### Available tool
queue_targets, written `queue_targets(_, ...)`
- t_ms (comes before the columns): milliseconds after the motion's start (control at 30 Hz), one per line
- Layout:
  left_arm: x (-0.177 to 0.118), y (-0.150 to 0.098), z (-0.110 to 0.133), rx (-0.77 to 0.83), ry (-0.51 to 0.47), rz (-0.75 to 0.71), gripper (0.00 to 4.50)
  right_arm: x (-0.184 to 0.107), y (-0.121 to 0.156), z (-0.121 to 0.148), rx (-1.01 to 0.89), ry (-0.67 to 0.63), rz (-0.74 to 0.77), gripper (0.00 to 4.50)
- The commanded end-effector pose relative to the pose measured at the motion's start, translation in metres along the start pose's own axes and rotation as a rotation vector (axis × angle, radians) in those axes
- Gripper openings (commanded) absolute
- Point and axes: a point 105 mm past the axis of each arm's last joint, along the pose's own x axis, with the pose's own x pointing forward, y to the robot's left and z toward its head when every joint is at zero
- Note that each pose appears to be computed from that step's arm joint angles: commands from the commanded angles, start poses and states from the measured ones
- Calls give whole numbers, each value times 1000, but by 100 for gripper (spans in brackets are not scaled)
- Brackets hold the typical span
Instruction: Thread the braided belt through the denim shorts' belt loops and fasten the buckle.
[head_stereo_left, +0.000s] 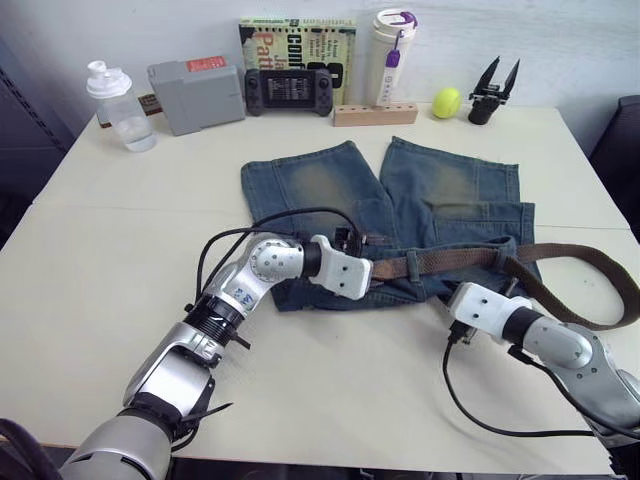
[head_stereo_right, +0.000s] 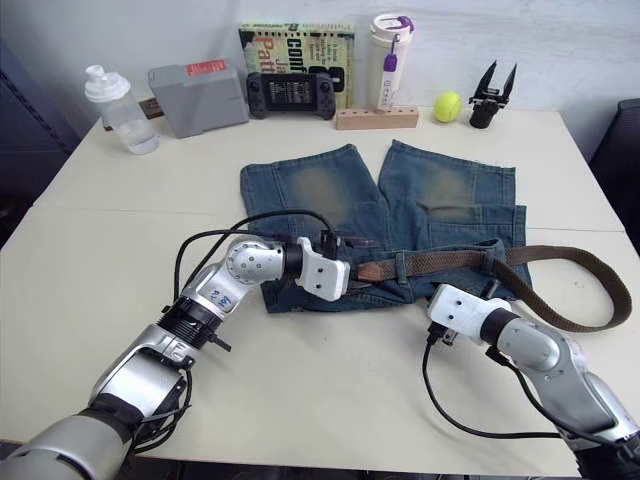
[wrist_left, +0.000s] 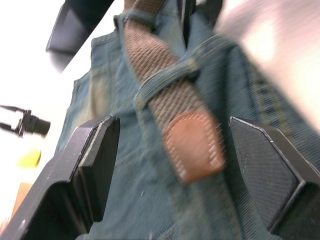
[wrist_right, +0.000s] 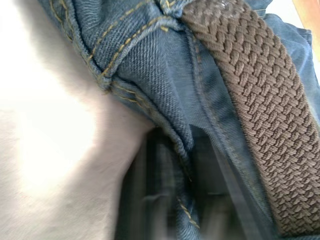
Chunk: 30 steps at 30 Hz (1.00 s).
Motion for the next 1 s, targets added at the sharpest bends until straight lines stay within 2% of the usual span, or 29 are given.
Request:
queue_targets(33, -8, 2, 4, 80, -9, 0, 383, -4, -12, 2, 8, 0, -57, 2)
queue_targets(200, -2, 3, -3, 194, 38, 55, 383, -2, -10, 3, 32, 2, -58, 2)
queue_targets(400, 7, -5, -9, 239, 69, 54, 383, -2, -14, 5, 28, 3, -64, 2)
queue_targets(500, 5, 1, -13, 241, 81, 96, 310, -2, -16, 6, 35, -1, -71, 0)
queue_targets(667, 1, 16, -10, 294, 78, 176, 87, -1, -12, 4, 47, 8, -62, 0)
queue_targets(733, -2, 22, -8, 314, 75, 193, 22, 0, -10, 2, 50, 20, -56, 0)
queue_targets(767, -6, 27, -6, 324, 70, 208, 3, 0, -10, -1, 52, 37, -57, 0)
queue_targets(867, -17, 34, -5, 347, 75, 227, 3, 0, -10, -10, 78, 85, -68, 0)
queue_targets(1000, -42, 36, -18, 364, 146, 212, 3, 1, -11, -19, 127, 137, -76, 0)
